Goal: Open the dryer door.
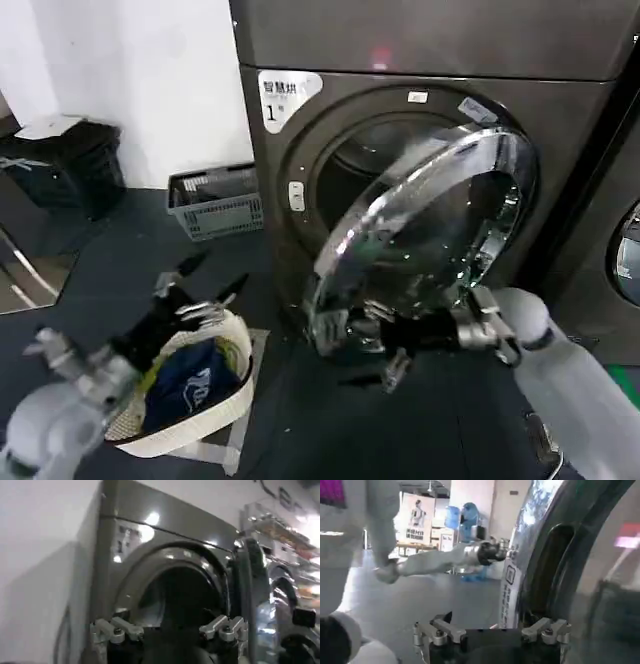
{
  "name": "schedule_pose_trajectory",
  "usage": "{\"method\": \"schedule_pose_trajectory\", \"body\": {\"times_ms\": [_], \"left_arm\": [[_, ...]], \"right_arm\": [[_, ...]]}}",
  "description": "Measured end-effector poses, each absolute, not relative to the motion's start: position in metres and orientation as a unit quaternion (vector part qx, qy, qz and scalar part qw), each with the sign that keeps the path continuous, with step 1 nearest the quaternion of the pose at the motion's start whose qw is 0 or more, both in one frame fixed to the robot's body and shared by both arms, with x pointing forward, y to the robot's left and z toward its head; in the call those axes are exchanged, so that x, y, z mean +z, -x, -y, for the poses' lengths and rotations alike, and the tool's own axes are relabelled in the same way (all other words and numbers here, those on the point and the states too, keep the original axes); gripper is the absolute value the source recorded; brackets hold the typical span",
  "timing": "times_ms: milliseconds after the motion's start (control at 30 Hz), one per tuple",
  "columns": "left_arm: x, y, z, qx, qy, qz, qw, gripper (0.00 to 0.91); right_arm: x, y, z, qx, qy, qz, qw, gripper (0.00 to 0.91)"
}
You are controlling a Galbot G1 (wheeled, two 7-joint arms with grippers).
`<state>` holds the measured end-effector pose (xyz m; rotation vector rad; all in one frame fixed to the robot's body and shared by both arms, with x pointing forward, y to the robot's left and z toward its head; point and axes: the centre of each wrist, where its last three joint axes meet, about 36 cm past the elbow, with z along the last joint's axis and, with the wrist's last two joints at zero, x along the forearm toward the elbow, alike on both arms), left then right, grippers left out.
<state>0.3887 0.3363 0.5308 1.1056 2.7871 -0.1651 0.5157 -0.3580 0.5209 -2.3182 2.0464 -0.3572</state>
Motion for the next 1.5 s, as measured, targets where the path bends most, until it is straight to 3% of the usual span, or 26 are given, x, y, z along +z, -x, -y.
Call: {"method": "schedule_pose_trajectory", "body": {"times_ms": [267,467,733,1000,1267,1500], "left_arm": [[0.524,-0.451,-0.315,-0.029,-0.439,-0.898,0.026,0.907],[0.512,-0.485,-0.279,-0.039,-0.497,-0.867,0.000,0.907],[0.505,-0.514,-0.234,-0.047,-0.562,-0.826,-0.020,0.907],[0.505,-0.516,-0.186,-0.055,-0.609,-0.791,-0.023,0.907],[0.505,-0.502,-0.124,-0.050,-0.669,-0.741,-0.025,0.907],[0.511,-0.506,-0.071,-0.030,-0.701,-0.712,-0.009,0.907]], "right_arm": [[0.533,-0.489,0.473,-0.132,0.657,-0.743,-0.004,0.907],[0.554,-0.454,0.557,-0.142,0.538,-0.831,0.008,0.907],[0.581,-0.385,0.644,-0.152,0.276,-0.946,0.077,0.907],[0.595,-0.282,0.663,-0.141,-0.034,-0.982,0.118,0.907],[0.590,-0.188,0.679,-0.179,-0.307,-0.933,0.053,0.907],[0.613,-0.128,0.686,-0.203,-0.425,-0.881,0.040,0.907]]}}
